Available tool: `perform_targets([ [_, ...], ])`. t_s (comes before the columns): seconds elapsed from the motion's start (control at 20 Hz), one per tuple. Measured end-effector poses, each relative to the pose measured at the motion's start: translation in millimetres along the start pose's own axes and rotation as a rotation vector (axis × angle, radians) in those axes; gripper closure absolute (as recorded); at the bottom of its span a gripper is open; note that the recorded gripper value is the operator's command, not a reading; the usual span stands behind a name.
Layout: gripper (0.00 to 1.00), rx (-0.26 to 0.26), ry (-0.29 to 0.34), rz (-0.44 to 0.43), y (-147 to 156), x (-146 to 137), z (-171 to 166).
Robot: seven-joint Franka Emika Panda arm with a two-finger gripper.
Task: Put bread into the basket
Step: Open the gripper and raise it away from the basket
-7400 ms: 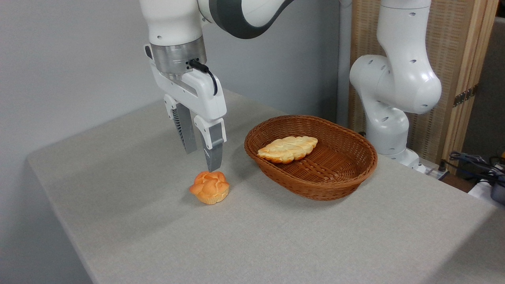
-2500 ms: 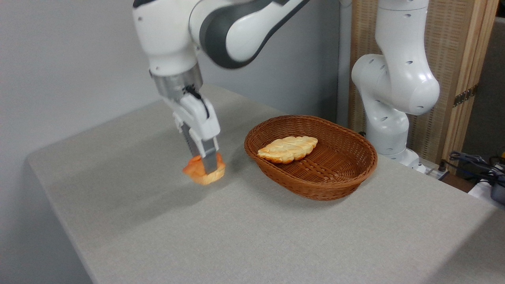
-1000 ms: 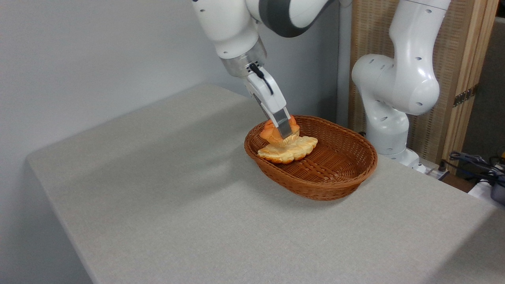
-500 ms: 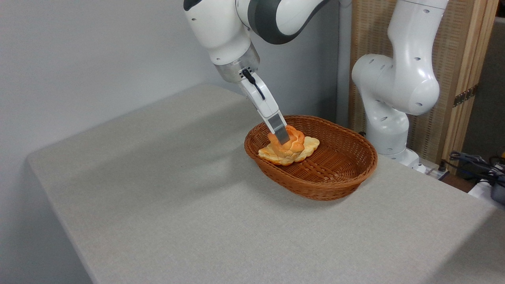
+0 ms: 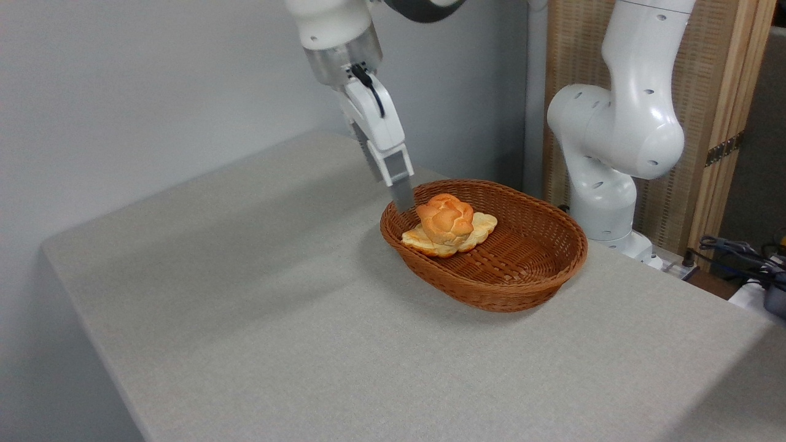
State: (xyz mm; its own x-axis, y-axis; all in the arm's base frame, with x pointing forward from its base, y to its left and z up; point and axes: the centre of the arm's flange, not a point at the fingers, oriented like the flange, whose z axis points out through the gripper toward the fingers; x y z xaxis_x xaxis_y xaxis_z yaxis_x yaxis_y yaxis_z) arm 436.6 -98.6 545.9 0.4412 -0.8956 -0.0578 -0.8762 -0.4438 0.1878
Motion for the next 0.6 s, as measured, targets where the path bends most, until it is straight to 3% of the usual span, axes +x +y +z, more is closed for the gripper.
perform_targets([
  [0.2, 0.0, 0.092, 0.05, -0.035, -36.0, 12.5, -5.9],
  [0.35, 0.0, 0.146, 0.106, -0.116, -62.2, 14.4, -16.0],
  [0.6, 0.0, 0.191, 0.16, -0.229, -86.9, 9.7, -30.8],
])
